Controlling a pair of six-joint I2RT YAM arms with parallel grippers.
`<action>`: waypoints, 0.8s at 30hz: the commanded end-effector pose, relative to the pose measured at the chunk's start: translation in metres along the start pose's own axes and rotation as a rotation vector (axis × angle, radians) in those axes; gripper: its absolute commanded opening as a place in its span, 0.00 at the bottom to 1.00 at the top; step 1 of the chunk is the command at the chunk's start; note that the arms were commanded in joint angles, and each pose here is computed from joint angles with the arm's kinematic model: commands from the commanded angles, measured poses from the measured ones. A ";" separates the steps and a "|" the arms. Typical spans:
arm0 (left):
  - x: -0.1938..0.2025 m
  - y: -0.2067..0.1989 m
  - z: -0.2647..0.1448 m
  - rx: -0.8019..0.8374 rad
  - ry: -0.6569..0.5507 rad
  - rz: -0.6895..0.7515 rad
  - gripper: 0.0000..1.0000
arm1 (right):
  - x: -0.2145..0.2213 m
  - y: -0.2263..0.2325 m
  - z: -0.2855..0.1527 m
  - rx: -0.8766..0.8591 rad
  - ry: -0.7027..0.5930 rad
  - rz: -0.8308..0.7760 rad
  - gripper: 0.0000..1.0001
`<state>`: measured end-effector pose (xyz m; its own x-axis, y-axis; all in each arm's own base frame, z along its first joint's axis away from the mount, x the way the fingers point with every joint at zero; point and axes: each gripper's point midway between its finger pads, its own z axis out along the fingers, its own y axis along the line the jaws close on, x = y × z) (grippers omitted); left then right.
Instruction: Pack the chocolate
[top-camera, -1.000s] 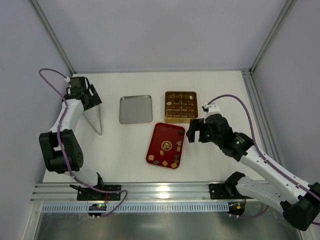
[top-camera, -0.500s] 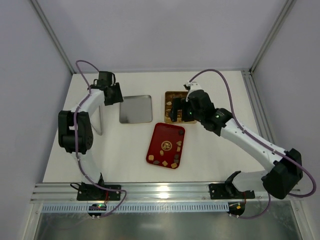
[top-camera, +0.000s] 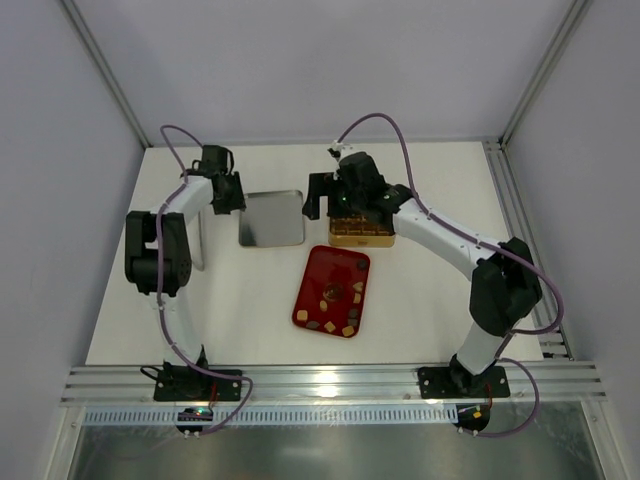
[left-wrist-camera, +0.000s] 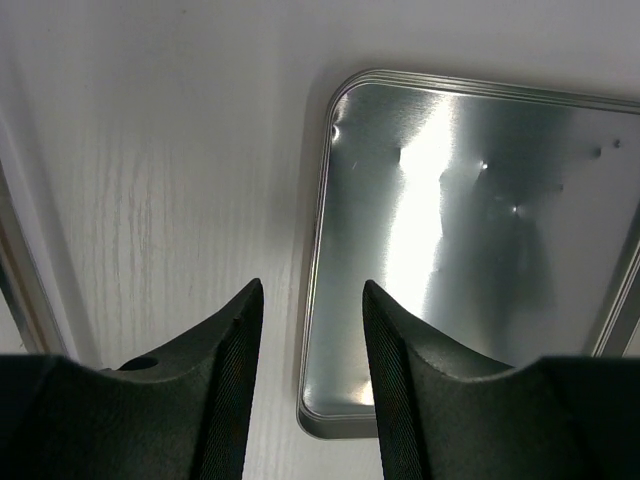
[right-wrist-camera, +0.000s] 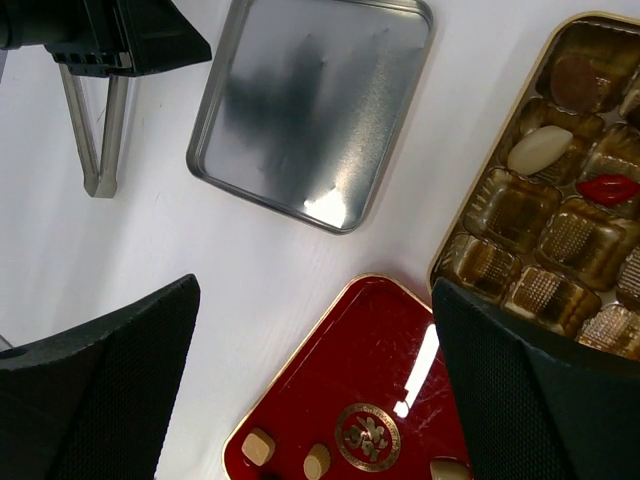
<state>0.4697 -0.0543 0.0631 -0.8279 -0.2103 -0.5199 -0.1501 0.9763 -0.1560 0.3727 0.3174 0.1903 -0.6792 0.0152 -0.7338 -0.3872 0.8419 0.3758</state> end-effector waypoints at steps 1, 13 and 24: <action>0.000 -0.001 0.011 0.015 0.012 0.007 0.43 | -0.030 0.024 0.003 -0.099 -0.068 -0.006 0.97; 0.018 -0.005 0.036 0.049 0.051 -0.015 0.34 | -0.013 0.024 0.041 -0.122 0.001 0.003 0.95; 0.027 0.000 0.042 0.031 0.083 -0.010 0.05 | -0.001 0.021 0.074 -0.127 0.057 0.010 0.95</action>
<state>0.4719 -0.0631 0.0234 -0.8583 -0.2131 -0.4667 -0.1396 0.9724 -0.1871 0.3982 0.3629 0.1344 -0.7481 -0.0394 -0.6624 -0.4239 0.7964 0.4313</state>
